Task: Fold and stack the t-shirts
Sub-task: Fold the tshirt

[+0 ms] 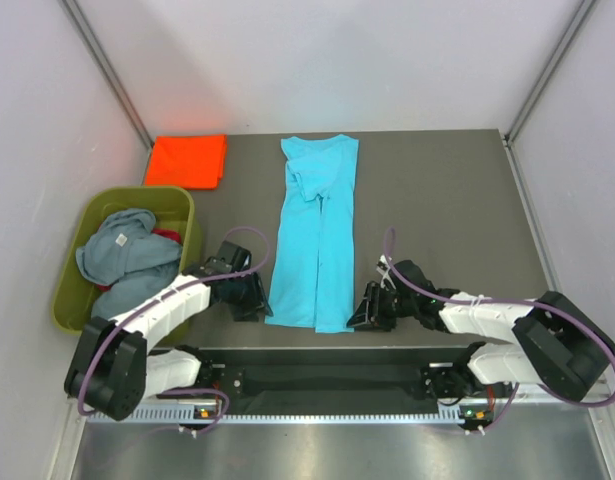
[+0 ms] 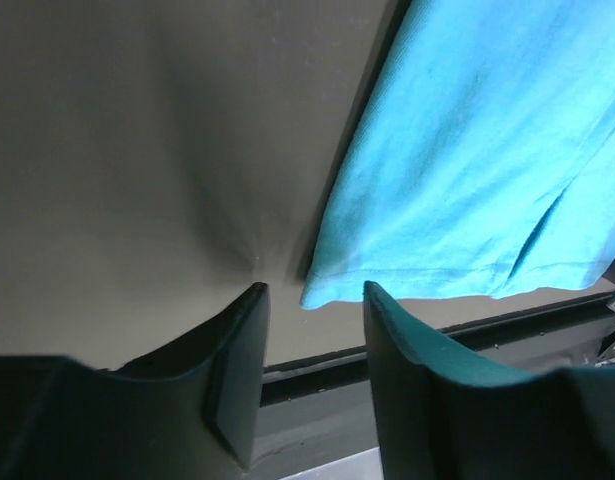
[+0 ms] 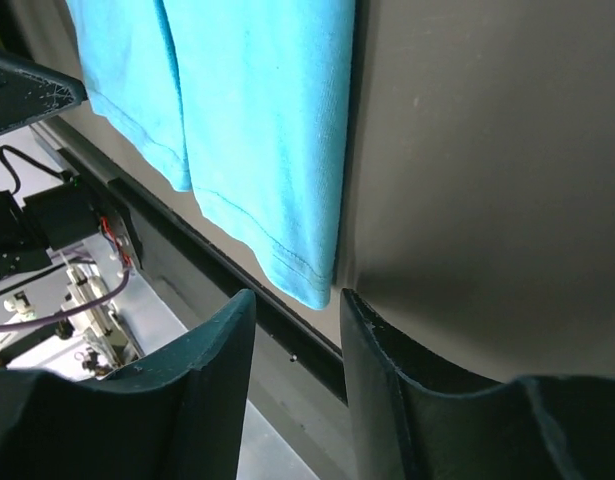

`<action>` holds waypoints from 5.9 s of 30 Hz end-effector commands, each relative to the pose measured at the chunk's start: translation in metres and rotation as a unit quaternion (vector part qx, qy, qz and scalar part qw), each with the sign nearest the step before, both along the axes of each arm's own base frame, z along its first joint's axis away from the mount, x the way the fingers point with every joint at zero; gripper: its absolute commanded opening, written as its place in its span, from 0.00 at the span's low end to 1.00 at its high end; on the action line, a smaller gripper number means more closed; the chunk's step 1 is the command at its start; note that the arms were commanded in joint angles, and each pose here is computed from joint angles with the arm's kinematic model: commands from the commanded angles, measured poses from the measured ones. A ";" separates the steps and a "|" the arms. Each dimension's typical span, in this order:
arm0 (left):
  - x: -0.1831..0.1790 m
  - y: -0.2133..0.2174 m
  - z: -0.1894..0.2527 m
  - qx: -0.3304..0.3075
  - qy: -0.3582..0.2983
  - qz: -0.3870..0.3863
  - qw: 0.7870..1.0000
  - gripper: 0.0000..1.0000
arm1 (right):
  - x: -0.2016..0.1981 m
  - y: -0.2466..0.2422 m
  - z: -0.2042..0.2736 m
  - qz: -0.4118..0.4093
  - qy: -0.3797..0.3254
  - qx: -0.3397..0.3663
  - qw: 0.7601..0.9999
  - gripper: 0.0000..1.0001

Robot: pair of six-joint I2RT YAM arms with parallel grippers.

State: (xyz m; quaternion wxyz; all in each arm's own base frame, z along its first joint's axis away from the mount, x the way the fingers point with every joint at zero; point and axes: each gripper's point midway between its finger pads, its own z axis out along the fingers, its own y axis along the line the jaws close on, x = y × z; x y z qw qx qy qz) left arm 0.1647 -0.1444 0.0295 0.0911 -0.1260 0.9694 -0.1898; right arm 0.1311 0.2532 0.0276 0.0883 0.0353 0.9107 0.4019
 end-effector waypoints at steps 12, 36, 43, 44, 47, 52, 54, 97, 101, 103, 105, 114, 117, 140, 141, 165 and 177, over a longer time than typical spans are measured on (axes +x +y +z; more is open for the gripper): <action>0.001 -0.005 -0.014 -0.002 0.018 -0.002 1.000 0.19 | 0.004 0.010 -0.008 0.003 0.004 -0.005 1.000 0.40; -0.055 -0.026 -0.011 -0.056 0.051 0.022 0.997 0.00 | -0.024 -0.018 -0.008 -0.004 0.001 -0.012 1.000 0.00; -0.048 -0.041 0.005 -0.069 0.034 0.009 0.997 0.00 | -0.027 -0.012 0.000 0.008 -0.009 0.006 1.000 0.00; -0.047 -0.042 0.008 -0.071 0.032 0.010 0.997 0.00 | -0.027 -0.011 0.001 0.010 -0.010 0.010 1.000 0.00; -0.035 -0.050 0.024 -0.080 0.015 0.011 0.997 0.00 | -0.023 -0.006 0.012 0.017 -0.015 0.014 1.000 0.00; 0.012 -0.066 0.068 -0.077 -0.053 0.015 0.996 0.00 | 0.012 -0.001 0.039 0.017 -0.036 0.001 0.999 0.00; 0.042 -0.071 0.092 -0.068 -0.103 0.016 0.992 0.00 | 0.035 -0.003 0.055 0.017 -0.052 0.001 0.998 0.00; 0.314 -0.031 0.063 -0.120 -0.090 0.107 0.983 0.00 | 0.317 -0.008 0.068 -0.021 -0.038 0.030 0.999 0.00; 0.320 -0.027 0.062 -0.123 -0.089 0.110 0.982 0.00 | 0.323 -0.010 0.067 -0.025 -0.037 0.031 0.999 0.00; 0.322 -0.027 0.061 -0.125 -0.088 0.112 0.982 0.00 | 0.326 -0.012 0.067 -0.028 -0.035 0.031 0.999 0.00; 0.324 -0.027 0.062 -0.126 -0.089 0.112 0.982 0.00 | 0.328 -0.013 0.065 -0.029 -0.034 0.030 0.999 0.00; 0.336 -0.030 0.054 -0.136 -0.086 0.108 0.981 0.00 | 0.343 -0.021 0.060 -0.040 -0.030 0.033 0.998 0.00; 0.340 -0.029 0.054 -0.129 -0.092 0.107 0.982 0.00 | 0.347 -0.020 0.055 -0.039 -0.027 0.035 0.998 0.01; 0.320 -0.008 0.104 -0.063 -0.147 0.057 0.985 0.40 | 0.367 -0.060 0.110 -0.054 -0.096 -0.004 0.994 0.47; 0.315 -0.013 0.106 -0.074 -0.147 0.052 0.985 0.38 | 0.354 -0.055 0.097 -0.047 -0.088 -0.001 0.995 0.47; 0.345 -0.109 0.038 -0.243 -0.151 0.008 0.958 0.23 | 0.347 0.072 0.036 -0.030 -0.063 0.111 0.991 0.12; 0.385 -0.088 0.017 -0.216 -0.153 0.025 0.964 0.22 | 0.402 0.038 0.022 -0.081 -0.065 0.098 0.990 0.13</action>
